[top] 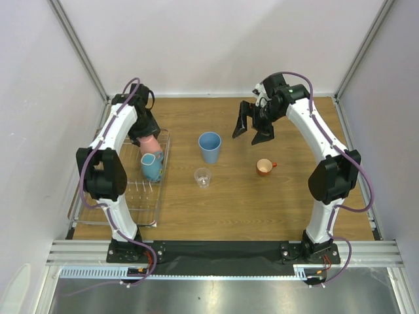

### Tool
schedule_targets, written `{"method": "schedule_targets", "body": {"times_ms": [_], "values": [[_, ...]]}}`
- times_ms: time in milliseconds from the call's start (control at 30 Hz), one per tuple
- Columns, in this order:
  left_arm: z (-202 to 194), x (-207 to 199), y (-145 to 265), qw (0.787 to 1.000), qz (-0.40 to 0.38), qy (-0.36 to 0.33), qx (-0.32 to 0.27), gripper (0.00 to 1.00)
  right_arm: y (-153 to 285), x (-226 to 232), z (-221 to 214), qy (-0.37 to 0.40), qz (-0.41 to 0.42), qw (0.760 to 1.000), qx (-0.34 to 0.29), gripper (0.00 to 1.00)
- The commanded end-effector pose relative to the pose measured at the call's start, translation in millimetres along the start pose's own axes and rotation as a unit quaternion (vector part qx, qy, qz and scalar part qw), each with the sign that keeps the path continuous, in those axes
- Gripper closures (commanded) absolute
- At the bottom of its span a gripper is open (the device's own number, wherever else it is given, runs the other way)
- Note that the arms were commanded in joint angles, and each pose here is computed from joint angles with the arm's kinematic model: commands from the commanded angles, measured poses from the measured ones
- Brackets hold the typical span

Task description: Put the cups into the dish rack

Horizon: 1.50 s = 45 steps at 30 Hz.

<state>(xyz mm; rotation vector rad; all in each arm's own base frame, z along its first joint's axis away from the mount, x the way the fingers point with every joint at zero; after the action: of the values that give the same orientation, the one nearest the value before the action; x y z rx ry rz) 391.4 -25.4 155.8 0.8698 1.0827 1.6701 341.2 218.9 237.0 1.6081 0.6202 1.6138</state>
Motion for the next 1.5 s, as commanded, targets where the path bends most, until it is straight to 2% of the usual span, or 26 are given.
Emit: {"method": "schedule_targets", "body": {"times_ms": [0,100,233,300,333,400,433,633,733,867,1100,1300,1400,1433,1467], "values": [[13.2,-11.8,2.2,0.999,-0.028,-0.013,-0.017,1.00,0.9,11.9,2.9,0.018,0.014,1.000,-0.009,0.06],[10.1,-9.7,-2.5,1.000,-0.022,-0.018,-0.011,0.98,-4.5,16.5,6.0,0.018,0.019,1.000,-0.011,0.05],[10.6,-7.4,-2.5,0.999,-0.019,-0.025,-0.018,0.67,-16.5,27.6,9.9,0.020,0.030,0.999,-0.009,0.06],[11.1,-5.6,-2.6,0.999,-0.014,-0.029,-0.021,0.56,-23.9,30.7,15.4,0.015,0.030,0.999,-0.014,0.05],[11.6,-5.1,-2.3,0.999,-0.013,-0.031,-0.022,0.45,-28.2,34.8,14.1,0.018,0.031,0.999,-0.013,0.05],[11.9,-4.9,-2.5,0.999,-0.013,-0.035,-0.023,0.35,-37.5,36.6,18.1,0.017,0.024,0.999,-0.020,0.06],[12.5,-4.7,-1.4,0.999,-0.014,-0.037,-0.025,0.26,-39.4,42.9,17.7,0.019,0.026,0.999,-0.023,0.06],[9.2,-7.6,-5.3,0.999,-0.023,-0.044,-0.019,0.02,-60.5,48.5,26.7,0.013,0.006,0.999,-0.042,0.06],[6.9,-5.0,-1.8,0.998,-0.022,-0.044,-0.024,0.00,-68.7,47.5,33.0,0.009,-0.016,0.998,-0.060,0.06],[11.1,-1.6,19.2,0.998,-0.030,-0.035,-0.053,0.00,-77.7,44.1,47.8,0.005,-0.057,0.993,-0.103,0.12],[18.0,1.1,73.5,0.991,-0.069,-0.008,-0.118,0.00,-109.6,40.0,49.1,0.011,-0.099,0.990,-0.104,0.21],[-4.3,1.1,103.3,0.986,-0.108,0.005,-0.130,0.00,-138.2,21.1,43.3,0.009,-0.135,0.987,-0.082,0.31],[-19.3,-2.6,130.3,0.975,-0.150,0.014,-0.160,0.00,-146.2,20.0,41.9,0.012,-0.130,0.988,-0.076,0.48],[-16.9,-5.3,139.0,0.969,-0.169,0.018,-0.181,0.00,-147.1,19.1,42.8,0.014,-0.132,0.988,-0.078,0.59],[-23.7,-1.5,156.5,0.960,-0.186,0.023,-0.206,0.00,-146.2,18.5,44.6,0.015,-0.133,0.988,-0.079,0.67]]}}
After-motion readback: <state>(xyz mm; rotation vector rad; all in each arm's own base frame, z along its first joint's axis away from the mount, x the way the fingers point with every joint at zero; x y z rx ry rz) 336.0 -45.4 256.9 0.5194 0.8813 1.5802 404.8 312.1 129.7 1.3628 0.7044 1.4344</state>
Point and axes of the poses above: each gripper's point midway between its finger pads, its own y axis back along the fingers, its own x axis along the line the jaws close on, z = x × y, the point moved 2 cm from there along y, back along the fingers, and after that the axes turned 12 degrees about -y, right-handed, at the moved point
